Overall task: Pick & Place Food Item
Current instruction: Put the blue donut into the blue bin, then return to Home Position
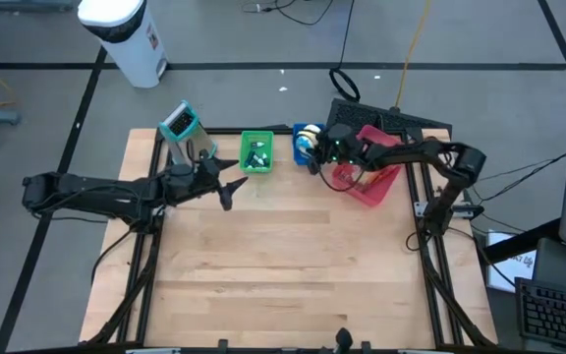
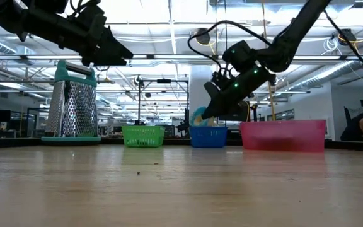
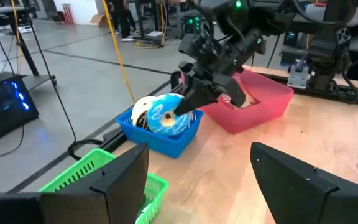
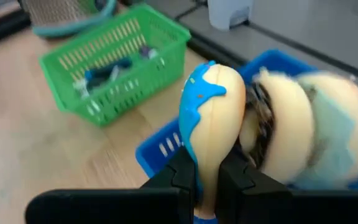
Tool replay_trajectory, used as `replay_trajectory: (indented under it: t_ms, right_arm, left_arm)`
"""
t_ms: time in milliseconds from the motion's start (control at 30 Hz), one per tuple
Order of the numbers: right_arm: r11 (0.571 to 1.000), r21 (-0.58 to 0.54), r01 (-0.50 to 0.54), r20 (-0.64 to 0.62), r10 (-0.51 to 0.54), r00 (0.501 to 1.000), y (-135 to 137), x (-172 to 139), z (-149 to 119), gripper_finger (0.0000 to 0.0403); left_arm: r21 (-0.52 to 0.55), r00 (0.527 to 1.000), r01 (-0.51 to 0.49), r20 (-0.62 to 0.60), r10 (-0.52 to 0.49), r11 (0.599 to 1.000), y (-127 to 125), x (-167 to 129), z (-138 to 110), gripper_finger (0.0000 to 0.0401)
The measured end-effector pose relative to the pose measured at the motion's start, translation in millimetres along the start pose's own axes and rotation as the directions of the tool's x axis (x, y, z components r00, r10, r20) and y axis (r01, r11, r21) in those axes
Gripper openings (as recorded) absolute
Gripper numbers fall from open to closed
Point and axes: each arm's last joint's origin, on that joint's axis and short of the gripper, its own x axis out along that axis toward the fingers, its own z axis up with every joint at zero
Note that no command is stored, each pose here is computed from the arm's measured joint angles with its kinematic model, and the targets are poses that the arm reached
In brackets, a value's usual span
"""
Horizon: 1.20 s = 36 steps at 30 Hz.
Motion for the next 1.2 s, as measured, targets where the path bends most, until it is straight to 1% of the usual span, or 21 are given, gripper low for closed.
replay_trajectory:
  t_ms: [67, 267, 400, 533, 667, 800, 933, 1067, 1200]
  right_arm:
    - [1.000, -0.002, -0.005, 0.014, 0.005, 1.000, 0.5, 4.8, -1.6, 0.0018]
    - [0.999, -0.001, 0.033, -0.018, -0.033, 0.999, -2.3, 11.3, -9.8, 0.0020]
    - [0.999, -0.005, 0.033, -0.017, -0.033, 0.999, -2.3, 11.1, -9.6, 0.0033]
    - [0.999, -0.036, 0.031, -0.012, -0.031, 0.999, -2.1, 10.7, -8.9, 0.0052]
    - [0.997, -0.071, 0.030, -0.041, -0.033, 0.999, -2.1, 10.5, -11.6, 0.0086]
    - [0.997, -0.074, 0.034, -0.067, -0.039, 0.997, -2.4, 10.4, -14.2, 0.0138]
    - [0.997, -0.070, 0.034, -0.064, -0.039, 0.997, -2.4, 10.4, -13.9, 0.0184]
    - [0.998, -0.056, 0.033, -0.049, -0.036, 0.998, -1.5, 7.3, -10.3, 0.0210]
    - [0.998, -0.056, 0.027, -0.008, -0.028, 1.000, 0.9, -2.6, 0.4, 0.0222]
  left_arm:
    - [-0.008, 1.000, 0.000, -0.002, 0.000, 1.000, -0.1, 0.4, -0.4, 0.0284]
    - [-0.016, 1.000, 0.000, -0.001, 0.000, 1.000, -0.1, 0.4, -0.3, 0.0277]
    - [-0.019, 1.000, 0.000, 0.003, 0.000, 1.000, -0.1, 0.4, 0.2, 0.0278]
    - [-0.020, 1.000, 0.000, 0.003, 0.000, 1.000, -0.1, 0.4, 0.2, 0.0284]
    - [-0.025, 1.000, 0.001, 0.003, -0.001, 1.000, -0.2, 0.4, 0.2, 0.0287]
    - [-0.026, 1.000, 0.001, 0.003, -0.001, 1.000, -0.2, 0.3, 0.2, 0.0282]
    - [-0.026, 1.000, 0.001, 0.003, -0.001, 1.000, -0.2, 0.3, 0.2, 0.0277]
    - [-0.040, 1.000, 0.002, 0.003, -0.002, 0.999, -0.3, 0.3, 0.2, 0.0278]
    - [-0.049, 1.000, 0.002, 0.004, -0.002, 0.999, -0.3, 0.3, 0.3, 0.0285]
